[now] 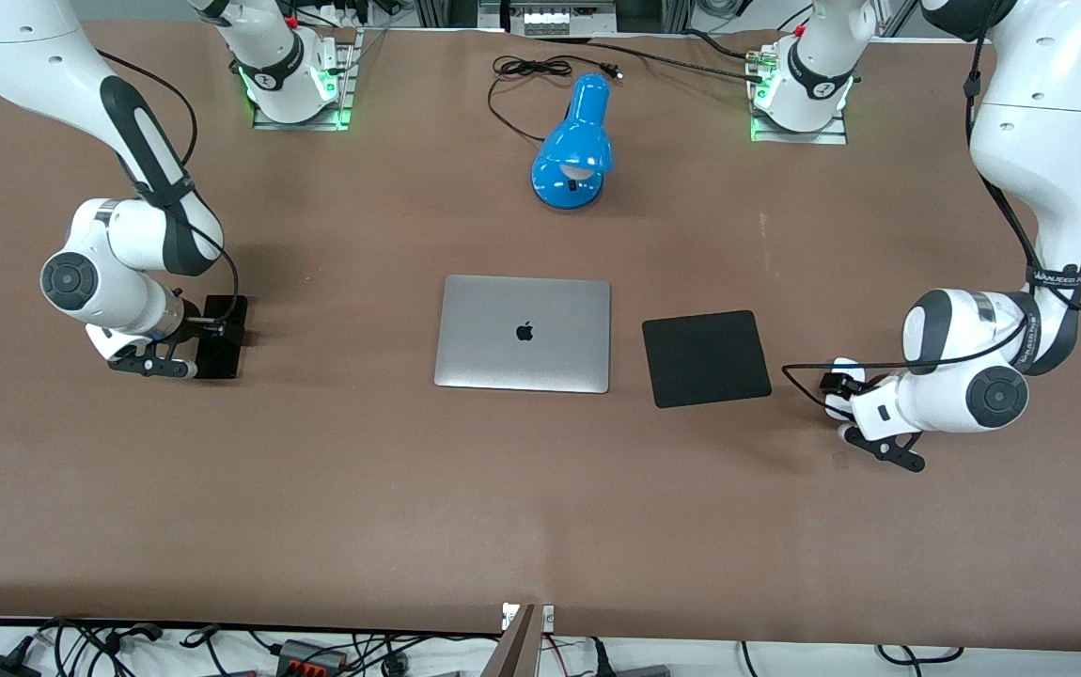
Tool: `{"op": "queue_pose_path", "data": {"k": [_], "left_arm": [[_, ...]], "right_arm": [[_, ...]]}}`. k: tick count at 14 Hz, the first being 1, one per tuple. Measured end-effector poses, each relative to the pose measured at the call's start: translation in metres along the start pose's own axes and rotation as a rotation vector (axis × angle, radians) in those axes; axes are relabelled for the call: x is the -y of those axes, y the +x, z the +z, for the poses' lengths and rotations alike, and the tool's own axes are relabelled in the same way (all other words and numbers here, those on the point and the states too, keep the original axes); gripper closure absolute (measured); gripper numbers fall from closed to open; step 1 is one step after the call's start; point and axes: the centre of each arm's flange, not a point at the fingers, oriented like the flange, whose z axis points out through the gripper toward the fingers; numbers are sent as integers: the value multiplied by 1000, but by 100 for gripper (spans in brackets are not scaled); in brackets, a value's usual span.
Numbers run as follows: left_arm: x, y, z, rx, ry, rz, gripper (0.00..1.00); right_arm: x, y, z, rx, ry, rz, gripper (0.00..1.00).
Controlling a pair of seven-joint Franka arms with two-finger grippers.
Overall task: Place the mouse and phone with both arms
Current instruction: 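Grasp the black phone with the right gripper while the left gripper grasps the mouse, then carry the white mouse with the left gripper onto the black mouse pad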
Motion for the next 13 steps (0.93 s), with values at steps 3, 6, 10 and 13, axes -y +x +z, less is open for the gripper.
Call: {"op": "queue_pose_path", "data": {"k": [3,6,10,13], "left_arm": [[-3,-3,15,-29,7,8,0],[-3,-6,24,-35,7,10,0],[1,-8,24,-37,6,6,6],[1,-8,23,-37,6,8,32]], "right_arm": [[12,0,0,0,7,-23,0],[12,0,0,0,7,-60,0],[11,2,-1,-5,7,-75,0],[10,1,2,1,8,-74,0]]}}
